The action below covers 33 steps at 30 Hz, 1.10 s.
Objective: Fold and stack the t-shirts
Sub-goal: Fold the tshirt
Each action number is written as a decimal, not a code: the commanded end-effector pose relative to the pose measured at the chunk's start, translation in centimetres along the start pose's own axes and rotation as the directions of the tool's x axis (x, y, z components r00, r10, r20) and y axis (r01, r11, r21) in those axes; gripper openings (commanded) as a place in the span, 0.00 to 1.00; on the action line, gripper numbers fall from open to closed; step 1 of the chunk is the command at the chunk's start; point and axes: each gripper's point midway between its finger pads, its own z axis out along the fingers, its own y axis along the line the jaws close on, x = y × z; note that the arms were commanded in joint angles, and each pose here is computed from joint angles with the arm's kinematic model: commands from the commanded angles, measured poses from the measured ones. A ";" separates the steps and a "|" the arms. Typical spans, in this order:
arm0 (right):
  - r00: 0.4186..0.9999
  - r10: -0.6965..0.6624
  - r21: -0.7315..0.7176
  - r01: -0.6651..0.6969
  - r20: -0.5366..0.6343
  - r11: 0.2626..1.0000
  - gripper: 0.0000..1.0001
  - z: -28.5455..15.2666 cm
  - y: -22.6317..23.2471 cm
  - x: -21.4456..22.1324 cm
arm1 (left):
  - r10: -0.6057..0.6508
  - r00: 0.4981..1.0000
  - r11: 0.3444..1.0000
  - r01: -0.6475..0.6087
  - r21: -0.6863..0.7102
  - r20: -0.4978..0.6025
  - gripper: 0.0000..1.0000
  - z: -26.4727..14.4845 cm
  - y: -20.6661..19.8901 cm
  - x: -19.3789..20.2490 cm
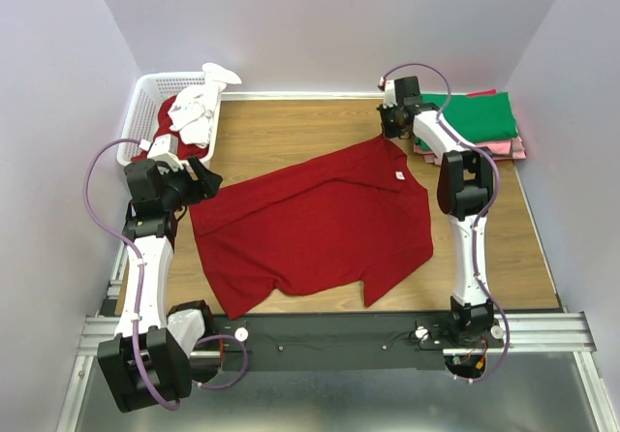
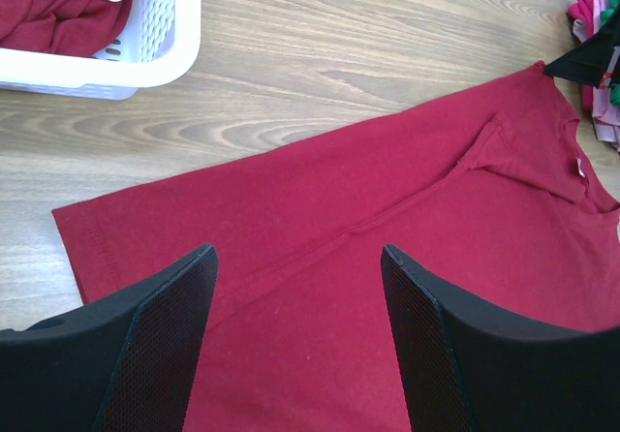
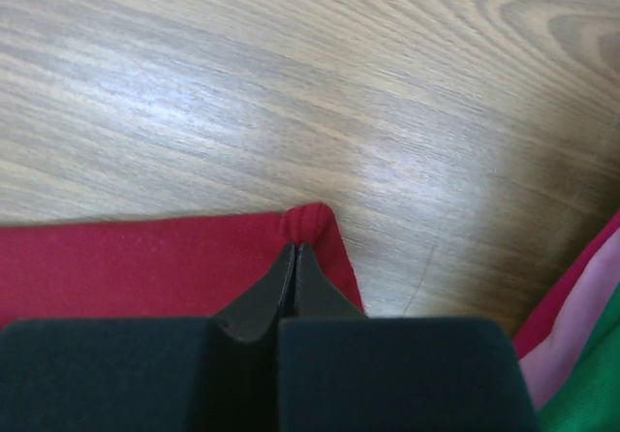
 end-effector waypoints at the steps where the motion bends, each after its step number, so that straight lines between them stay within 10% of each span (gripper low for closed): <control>1: 0.989 0.103 0.017 -0.106 0.110 0.994 0.00 -1.4 -1.5 -3.9 | -0.001 1.000 1.000 0.001 0.025 -0.001 0.76 0.1 -0.3 0.3; 19: 0.956 0.205 0.071 -0.224 0.209 0.972 0.03 1.9 -5.3 -6.4 | 0.012 1.000 0.998 -0.012 0.069 -0.008 0.76 0.1 -1.0 0.3; 28: 0.957 0.098 0.065 -0.120 0.273 0.991 0.68 -0.9 -5.3 -9.4 | -0.036 0.996 0.980 0.051 0.192 -0.082 0.72 -0.4 -5.8 3.0; 33: 0.945 -0.076 -0.213 0.150 0.319 0.965 1.00 -8.4 1.4 -9.8 | -0.109 0.978 0.974 0.141 0.179 -0.176 0.71 -2.8 -9.4 6.8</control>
